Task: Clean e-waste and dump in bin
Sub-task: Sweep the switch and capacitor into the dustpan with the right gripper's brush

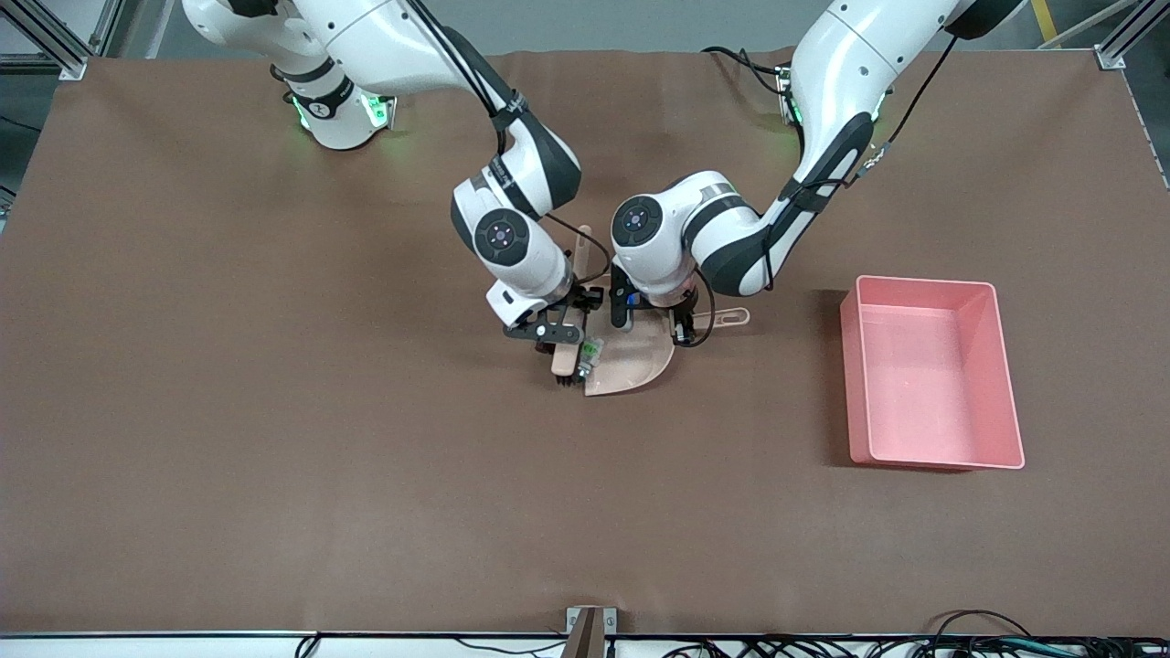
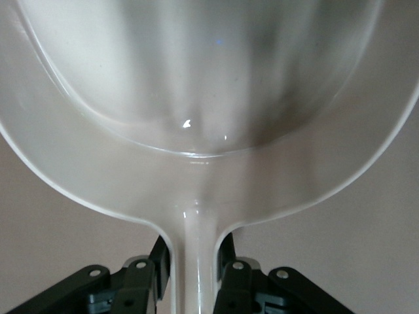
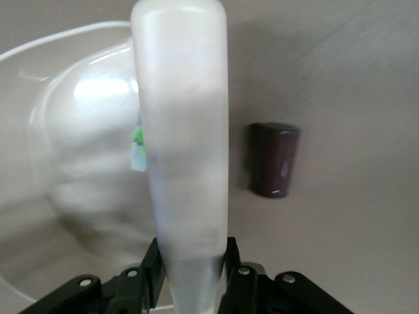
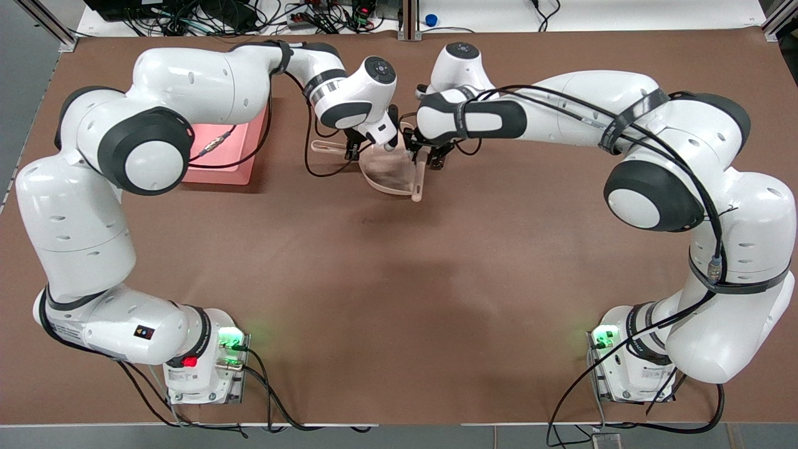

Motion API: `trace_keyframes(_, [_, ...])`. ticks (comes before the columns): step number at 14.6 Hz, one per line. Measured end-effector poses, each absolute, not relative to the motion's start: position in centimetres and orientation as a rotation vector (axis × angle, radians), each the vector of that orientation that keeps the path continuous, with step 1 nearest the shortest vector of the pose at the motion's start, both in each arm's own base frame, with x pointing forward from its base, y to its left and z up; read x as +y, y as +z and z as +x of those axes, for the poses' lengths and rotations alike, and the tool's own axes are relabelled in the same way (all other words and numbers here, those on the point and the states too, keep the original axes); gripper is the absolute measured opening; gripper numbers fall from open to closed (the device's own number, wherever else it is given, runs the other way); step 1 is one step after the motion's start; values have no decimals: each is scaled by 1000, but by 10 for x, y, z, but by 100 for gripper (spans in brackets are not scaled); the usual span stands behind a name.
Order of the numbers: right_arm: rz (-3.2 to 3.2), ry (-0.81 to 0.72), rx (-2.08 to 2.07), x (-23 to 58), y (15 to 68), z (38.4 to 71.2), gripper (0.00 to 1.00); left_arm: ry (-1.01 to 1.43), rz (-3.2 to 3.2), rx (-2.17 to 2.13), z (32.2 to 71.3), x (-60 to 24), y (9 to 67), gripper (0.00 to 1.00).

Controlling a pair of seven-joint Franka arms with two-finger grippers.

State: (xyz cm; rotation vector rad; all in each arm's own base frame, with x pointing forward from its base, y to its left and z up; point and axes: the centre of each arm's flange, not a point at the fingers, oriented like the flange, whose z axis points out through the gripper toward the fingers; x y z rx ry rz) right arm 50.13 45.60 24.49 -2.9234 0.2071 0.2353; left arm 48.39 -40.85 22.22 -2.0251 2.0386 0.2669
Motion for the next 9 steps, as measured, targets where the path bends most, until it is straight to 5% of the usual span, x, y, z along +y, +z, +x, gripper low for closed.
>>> trace_keyframes(9, [-2999, 335, 208, 403, 254, 526, 40, 267, -2028, 2035, 483, -411, 222, 33])
